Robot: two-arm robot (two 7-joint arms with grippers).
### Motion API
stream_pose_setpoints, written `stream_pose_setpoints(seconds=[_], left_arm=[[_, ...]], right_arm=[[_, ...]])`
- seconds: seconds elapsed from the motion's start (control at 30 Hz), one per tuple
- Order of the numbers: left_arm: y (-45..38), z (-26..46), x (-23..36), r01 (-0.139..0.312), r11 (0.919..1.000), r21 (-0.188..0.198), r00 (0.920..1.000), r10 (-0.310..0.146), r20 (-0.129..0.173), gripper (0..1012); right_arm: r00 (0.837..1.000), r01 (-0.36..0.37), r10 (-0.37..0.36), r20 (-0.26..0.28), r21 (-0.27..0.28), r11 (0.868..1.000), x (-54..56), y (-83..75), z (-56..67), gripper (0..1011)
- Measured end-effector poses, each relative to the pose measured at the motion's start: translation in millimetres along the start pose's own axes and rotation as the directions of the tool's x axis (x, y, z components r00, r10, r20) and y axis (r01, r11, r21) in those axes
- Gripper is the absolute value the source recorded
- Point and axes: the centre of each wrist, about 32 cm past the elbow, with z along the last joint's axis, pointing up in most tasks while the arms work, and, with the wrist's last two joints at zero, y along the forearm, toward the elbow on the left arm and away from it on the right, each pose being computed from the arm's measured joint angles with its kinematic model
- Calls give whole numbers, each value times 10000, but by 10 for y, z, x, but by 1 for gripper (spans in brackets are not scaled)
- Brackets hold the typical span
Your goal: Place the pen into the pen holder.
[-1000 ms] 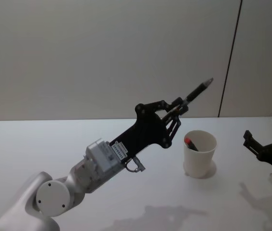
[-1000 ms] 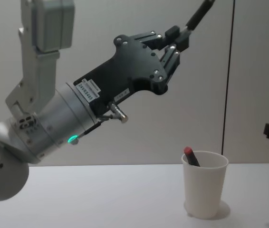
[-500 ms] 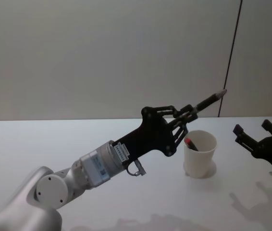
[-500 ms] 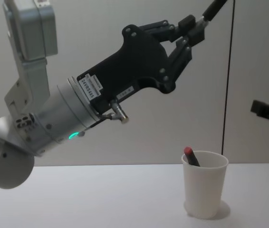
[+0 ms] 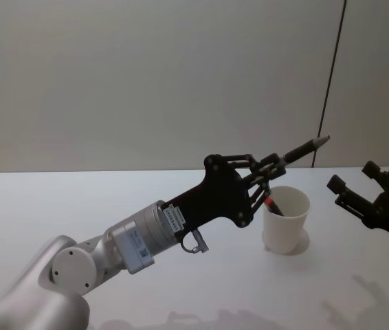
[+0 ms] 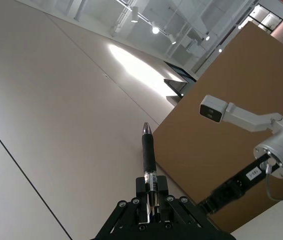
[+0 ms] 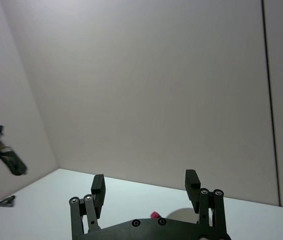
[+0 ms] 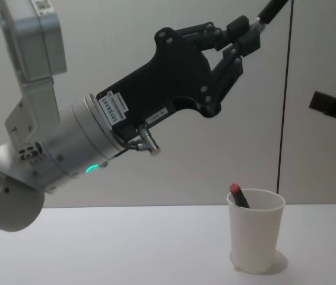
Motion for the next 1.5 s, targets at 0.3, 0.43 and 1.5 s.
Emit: stream_pose_setpoints(seconds=[0.3, 0.43, 1.5], left_arm=[[-3, -6, 7, 83, 9999, -80, 10000, -83, 44, 130], [-4, -7, 9, 98, 9999, -101, 9999, -97, 54, 129], [-4, -10, 16, 143, 9998, -148, 9999, -142, 89, 130]], right_arm=[[9888, -1386, 1410, -487, 492, 9891, 49, -75, 77, 1001], [9783, -1911, 1961, -670, 741, 9788, 62, -97, 115, 1001], [9135, -3858, 4036, -515, 2055, 8994, -79, -46, 303, 1002]])
